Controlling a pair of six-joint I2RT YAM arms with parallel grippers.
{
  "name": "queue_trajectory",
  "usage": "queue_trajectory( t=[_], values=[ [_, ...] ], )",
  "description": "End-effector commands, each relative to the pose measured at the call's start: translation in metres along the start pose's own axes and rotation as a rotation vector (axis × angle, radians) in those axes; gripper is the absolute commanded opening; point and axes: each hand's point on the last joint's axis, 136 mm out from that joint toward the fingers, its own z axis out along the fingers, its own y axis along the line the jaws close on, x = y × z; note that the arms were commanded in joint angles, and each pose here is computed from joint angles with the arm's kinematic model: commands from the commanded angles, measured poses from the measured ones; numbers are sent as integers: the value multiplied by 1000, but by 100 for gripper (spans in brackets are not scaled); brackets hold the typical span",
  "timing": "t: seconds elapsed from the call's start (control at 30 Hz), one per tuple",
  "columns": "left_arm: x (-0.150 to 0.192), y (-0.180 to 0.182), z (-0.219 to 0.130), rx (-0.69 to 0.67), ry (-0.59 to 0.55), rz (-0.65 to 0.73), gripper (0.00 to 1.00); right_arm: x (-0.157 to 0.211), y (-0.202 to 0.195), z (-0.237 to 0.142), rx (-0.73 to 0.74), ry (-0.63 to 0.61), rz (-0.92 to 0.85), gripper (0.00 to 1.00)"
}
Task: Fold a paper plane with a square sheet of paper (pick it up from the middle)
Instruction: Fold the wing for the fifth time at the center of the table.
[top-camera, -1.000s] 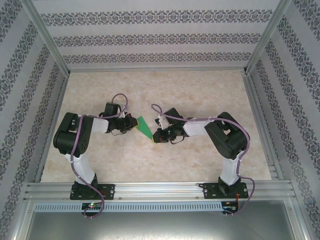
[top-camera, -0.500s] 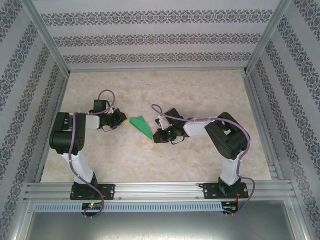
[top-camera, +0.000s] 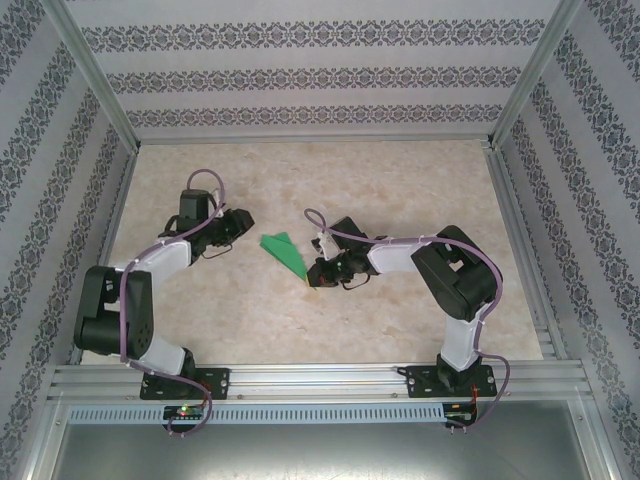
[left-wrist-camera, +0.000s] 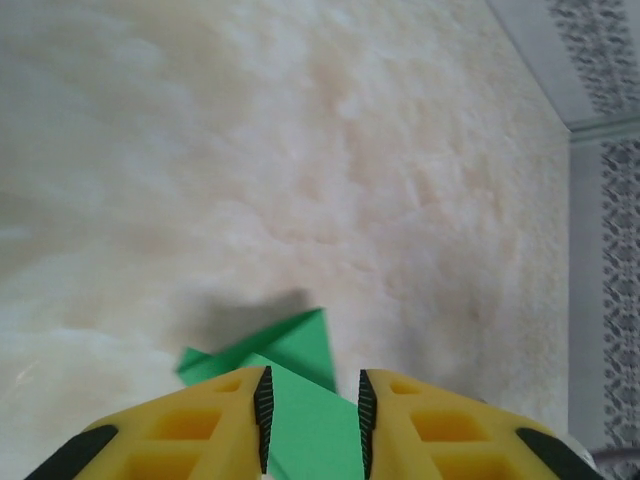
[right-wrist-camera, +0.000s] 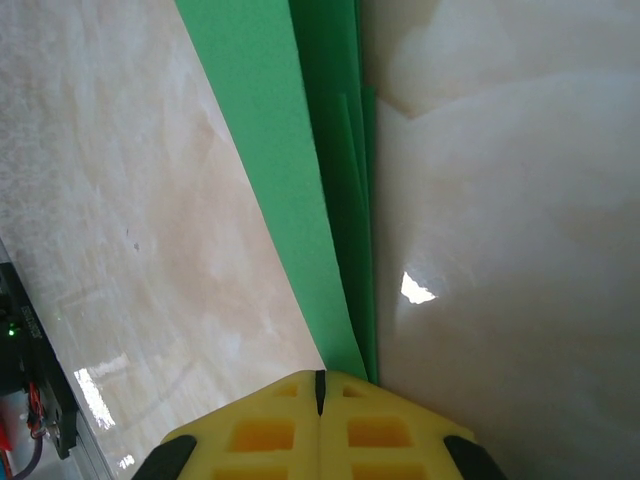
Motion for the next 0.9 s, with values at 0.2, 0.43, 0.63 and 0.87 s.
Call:
queue_trajectory(
  t=[0.2,0.43,0.63,0.87],
  values=[
    [91,-39,42,66,251,96,13,33,-29,12,118,100,103,2],
    [137,-35,69,38,376,98,7,37,-32,12,130,114,111,2],
    [154,-37,77,84,461,62,6,40,-35,13,139,124,116,2],
    [160,-21,78,26,472,60,6,43,-38,13,150,132,122,2]
  ],
)
